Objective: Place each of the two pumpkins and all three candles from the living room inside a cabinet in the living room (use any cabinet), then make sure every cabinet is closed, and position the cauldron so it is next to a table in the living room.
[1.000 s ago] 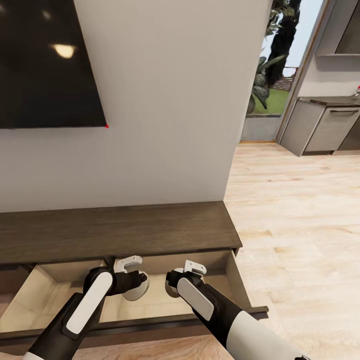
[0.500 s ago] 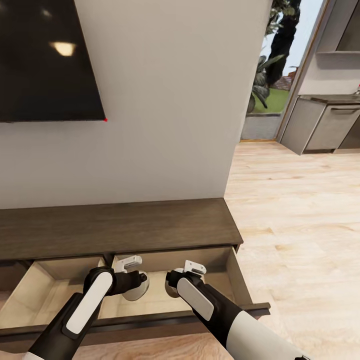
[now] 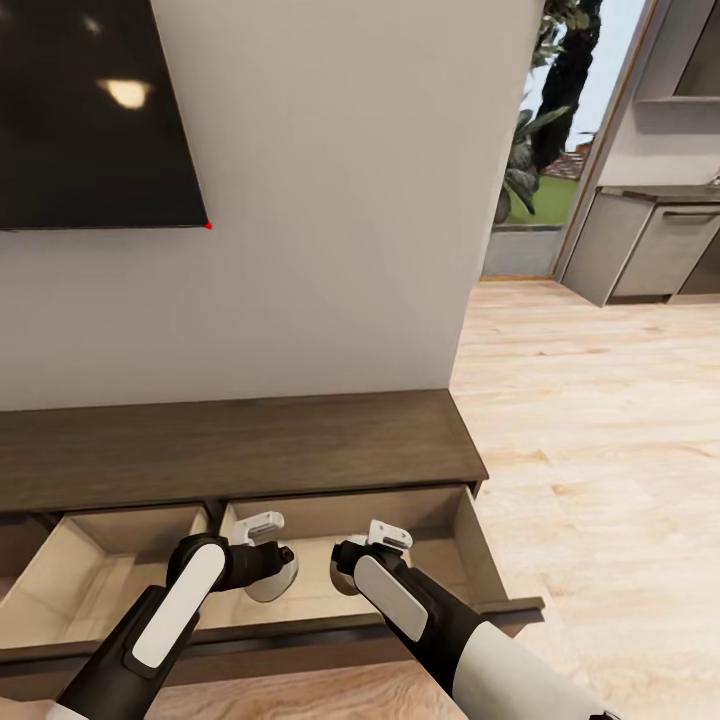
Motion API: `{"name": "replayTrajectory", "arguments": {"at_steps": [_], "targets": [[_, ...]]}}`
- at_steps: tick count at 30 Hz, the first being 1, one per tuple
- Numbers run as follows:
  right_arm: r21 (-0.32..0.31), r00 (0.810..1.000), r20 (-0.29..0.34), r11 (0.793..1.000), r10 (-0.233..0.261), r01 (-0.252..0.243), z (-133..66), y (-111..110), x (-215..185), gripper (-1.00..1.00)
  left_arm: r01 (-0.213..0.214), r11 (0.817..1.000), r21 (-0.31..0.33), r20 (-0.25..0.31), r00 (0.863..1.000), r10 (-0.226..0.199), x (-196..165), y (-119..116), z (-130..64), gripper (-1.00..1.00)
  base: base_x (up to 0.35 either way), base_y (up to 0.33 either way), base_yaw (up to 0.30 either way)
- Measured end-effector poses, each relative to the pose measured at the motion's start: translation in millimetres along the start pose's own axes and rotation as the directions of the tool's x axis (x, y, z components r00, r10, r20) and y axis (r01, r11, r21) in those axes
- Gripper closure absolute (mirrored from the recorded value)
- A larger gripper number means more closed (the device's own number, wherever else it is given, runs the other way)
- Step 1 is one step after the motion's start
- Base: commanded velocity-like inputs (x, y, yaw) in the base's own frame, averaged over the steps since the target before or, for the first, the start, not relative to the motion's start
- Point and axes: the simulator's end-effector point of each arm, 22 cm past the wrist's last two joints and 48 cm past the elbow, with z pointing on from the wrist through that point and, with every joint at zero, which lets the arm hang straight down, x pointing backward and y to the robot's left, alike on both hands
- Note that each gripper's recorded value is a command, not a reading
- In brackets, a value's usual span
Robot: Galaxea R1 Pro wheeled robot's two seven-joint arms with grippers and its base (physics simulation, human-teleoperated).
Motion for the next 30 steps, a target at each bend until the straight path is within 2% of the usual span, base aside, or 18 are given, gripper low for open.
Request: {"name": "replayTrajectory", "arguments": {"at_steps": [6, 21, 30], "targets": [[0.001, 1.0, 0.002, 1.0, -0.026, 0.026, 1.5, 1.1, 5.4, 1.0, 0.001, 1.0, 0.001, 0.002, 1.0, -0.001, 0.3, 0.5, 1.4, 1.0, 0.0, 0.0, 0.0], [0.002, 1.0, 0.002, 1.0, -0.029, 0.029, 1.4, 1.1, 5.7, 1.0, 0.0, 1.0, 0.0, 0.003, 1.0, 0.0, 0.3, 0.6, 1.2, 1.0, 0.125, 0.0, 0.0], [0.002, 1.0, 0.001, 1.0, -0.028, 0.028, 3.3, 0.4, 7.3, 1.0, 0.0, 1.0, -0.001, 0.002, 1.0, 0.0, 1.2, 1.9, 3.1, 1.0, 0.018, 0.0, 0.0]]}}
